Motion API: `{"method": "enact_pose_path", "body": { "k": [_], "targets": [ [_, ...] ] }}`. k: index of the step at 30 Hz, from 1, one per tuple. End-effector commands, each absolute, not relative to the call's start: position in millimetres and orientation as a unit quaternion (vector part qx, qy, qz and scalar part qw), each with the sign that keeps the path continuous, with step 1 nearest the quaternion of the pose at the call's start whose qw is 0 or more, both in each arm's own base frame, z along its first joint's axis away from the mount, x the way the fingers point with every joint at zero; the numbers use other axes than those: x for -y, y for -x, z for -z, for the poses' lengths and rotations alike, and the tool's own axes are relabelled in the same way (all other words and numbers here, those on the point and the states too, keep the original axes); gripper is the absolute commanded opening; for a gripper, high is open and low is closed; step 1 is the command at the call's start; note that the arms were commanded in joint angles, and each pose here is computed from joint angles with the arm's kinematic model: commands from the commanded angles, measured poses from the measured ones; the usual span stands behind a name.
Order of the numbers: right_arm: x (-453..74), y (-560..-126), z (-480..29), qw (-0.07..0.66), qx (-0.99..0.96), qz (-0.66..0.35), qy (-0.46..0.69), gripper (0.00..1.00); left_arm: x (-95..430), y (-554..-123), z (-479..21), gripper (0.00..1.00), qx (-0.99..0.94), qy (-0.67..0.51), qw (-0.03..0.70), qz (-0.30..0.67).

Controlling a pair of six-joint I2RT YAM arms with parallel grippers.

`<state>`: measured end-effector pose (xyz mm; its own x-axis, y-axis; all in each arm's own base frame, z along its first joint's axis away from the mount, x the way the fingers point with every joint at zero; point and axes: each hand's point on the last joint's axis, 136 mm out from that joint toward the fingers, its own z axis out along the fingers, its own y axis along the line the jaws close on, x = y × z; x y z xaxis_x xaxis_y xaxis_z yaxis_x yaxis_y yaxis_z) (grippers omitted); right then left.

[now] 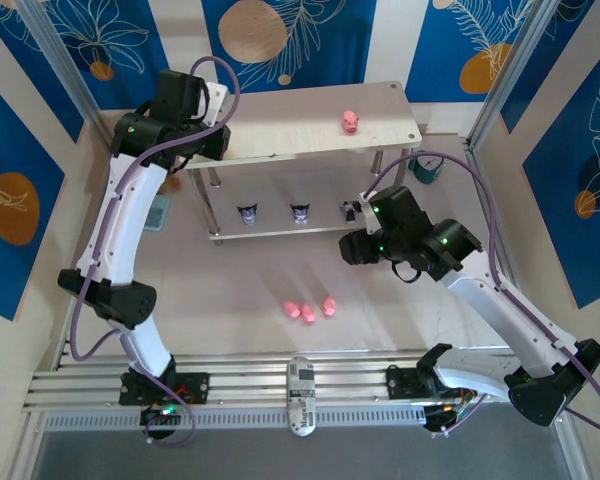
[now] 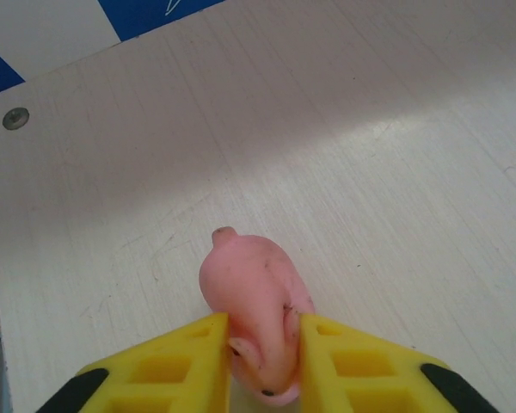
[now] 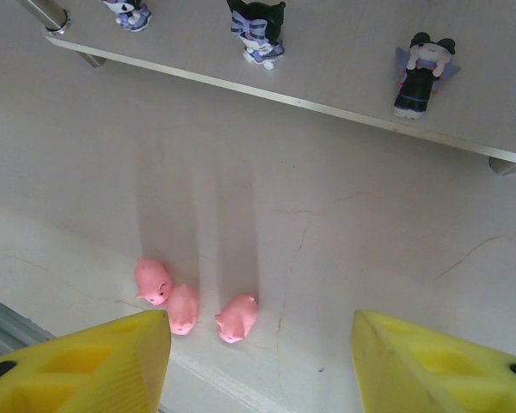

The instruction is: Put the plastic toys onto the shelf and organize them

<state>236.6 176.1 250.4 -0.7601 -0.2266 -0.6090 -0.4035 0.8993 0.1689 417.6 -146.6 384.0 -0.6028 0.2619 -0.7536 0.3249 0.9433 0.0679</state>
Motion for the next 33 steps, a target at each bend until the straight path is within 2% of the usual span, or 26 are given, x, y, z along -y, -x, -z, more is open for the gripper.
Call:
{"method": "enact_pose_path", "body": {
  "k": [1, 19, 24, 28, 33],
  "targets": [
    [-179, -237, -253, 0.306, -0.922, -0.156, 0.176, 0.58, 142, -418, -371, 0.31, -0.906, -0.16, 0.391, 0.035],
    [-179, -234, -248, 0.291, -0.926, -0.164, 0.176, 0.62, 146, -415, -398, 0.49, -0.887, -0.152, 0.432, 0.062],
    [-178, -233, -244, 0.282, -0.93, -0.162, 0.171, 0.64, 145, -410, -412, 0.5, -0.878, -0.146, 0.451, 0.069],
    [-172, -230, -229, 0.255, -0.943, -0.149, 0.156, 0.64, 133, -395, -442, 0.5, -0.855, -0.133, 0.498, 0.061],
    [-171, -220, -197, 0.195, -0.96, -0.145, 0.139, 0.64, 113, -355, -481, 0.51, -0.823, -0.121, 0.552, 0.057]
  ]
}}
